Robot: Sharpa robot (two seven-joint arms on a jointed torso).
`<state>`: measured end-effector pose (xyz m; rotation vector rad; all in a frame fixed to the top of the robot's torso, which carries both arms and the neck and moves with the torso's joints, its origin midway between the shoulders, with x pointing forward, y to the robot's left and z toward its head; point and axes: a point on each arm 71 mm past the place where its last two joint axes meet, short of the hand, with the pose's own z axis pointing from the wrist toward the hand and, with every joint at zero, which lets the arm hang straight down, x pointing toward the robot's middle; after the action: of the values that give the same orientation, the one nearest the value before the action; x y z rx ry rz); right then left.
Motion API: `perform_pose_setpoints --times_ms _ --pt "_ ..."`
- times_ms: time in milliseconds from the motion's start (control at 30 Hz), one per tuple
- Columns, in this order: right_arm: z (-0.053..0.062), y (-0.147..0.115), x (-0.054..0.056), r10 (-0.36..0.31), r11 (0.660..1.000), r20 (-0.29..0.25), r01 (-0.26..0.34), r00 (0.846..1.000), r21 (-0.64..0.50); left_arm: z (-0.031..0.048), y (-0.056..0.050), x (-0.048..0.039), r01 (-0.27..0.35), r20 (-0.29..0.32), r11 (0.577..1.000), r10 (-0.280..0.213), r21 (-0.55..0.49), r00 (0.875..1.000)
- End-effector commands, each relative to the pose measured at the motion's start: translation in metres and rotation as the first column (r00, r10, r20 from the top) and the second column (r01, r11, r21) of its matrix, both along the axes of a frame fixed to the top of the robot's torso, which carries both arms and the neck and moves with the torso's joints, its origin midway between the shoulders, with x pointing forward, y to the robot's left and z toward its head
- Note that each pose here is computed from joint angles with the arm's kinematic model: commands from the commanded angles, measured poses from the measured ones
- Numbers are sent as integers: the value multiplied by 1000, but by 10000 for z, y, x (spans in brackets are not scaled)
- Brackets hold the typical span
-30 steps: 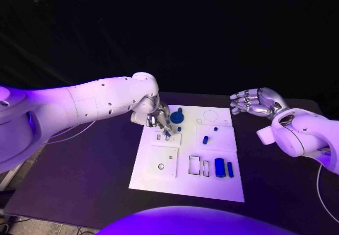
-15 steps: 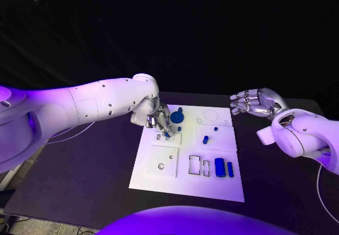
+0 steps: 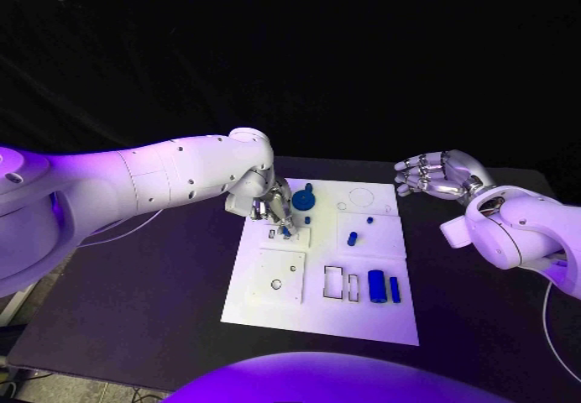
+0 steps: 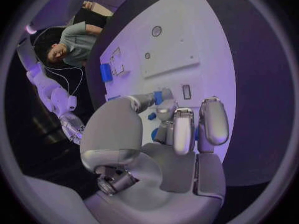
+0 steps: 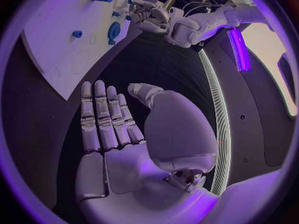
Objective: Assemble the parts on the task board
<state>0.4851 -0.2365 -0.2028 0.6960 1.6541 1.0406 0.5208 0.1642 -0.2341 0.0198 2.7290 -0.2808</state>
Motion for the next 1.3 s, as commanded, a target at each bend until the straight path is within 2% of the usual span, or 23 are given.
perform_pose_setpoints --times_ms 33,533,1300 --pt "-3 20 -7 17 1000 -2 -17 1000 0 -10 -10 -3 5 3 1000 -5 7 1000" --pt "-3 26 -7 18 1000 -2 -18 1000 1 -25 20 -6 2 -5 1000 -2 10 1000" --pt "-6 27 -1 14 1000 -2 -14 1000 -7 -59 -5 -25 15 -21 1000 -14 16 1000"
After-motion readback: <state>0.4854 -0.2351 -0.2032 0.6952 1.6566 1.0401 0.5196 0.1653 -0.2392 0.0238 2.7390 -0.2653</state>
